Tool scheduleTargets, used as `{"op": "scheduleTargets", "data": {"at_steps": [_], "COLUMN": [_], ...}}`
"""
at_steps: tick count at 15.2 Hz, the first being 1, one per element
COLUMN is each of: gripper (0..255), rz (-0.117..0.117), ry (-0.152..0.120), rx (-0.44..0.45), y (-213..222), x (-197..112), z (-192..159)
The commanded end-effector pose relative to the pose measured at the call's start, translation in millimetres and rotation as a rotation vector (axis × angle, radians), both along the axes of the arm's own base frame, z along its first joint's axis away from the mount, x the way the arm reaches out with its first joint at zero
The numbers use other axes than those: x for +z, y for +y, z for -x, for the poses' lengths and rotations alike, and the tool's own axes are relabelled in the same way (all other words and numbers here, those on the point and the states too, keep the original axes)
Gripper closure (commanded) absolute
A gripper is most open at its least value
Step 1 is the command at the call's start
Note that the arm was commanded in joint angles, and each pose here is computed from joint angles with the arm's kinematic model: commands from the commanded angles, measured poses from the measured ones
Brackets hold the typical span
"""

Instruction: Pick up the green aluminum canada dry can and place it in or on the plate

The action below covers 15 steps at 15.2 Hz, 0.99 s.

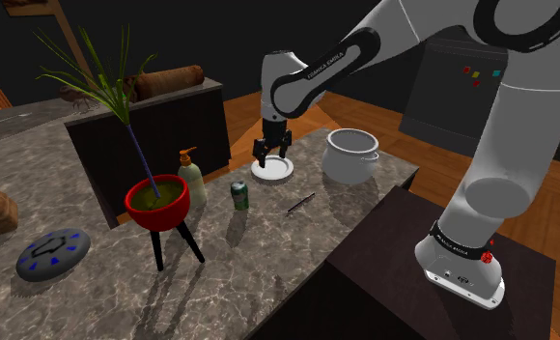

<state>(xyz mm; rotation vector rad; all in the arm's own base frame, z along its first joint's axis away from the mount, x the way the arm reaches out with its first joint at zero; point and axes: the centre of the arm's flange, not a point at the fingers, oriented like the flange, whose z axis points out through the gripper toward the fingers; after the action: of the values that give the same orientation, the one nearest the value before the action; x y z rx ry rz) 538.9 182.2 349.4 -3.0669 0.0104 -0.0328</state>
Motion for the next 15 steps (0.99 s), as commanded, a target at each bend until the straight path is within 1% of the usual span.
{"op": "scheduleTargets", "data": {"at_steps": [1,10,15], "gripper": [0,0,0], "rz": [-0.005,-0.024,-0.025], "ry": [0.001,0.009,0.009], "rx": [-0.001,-0.005,-0.005], "y": [13,66,72], "x": [-17,-94,-119], "z": [-17,-89,-94]}}
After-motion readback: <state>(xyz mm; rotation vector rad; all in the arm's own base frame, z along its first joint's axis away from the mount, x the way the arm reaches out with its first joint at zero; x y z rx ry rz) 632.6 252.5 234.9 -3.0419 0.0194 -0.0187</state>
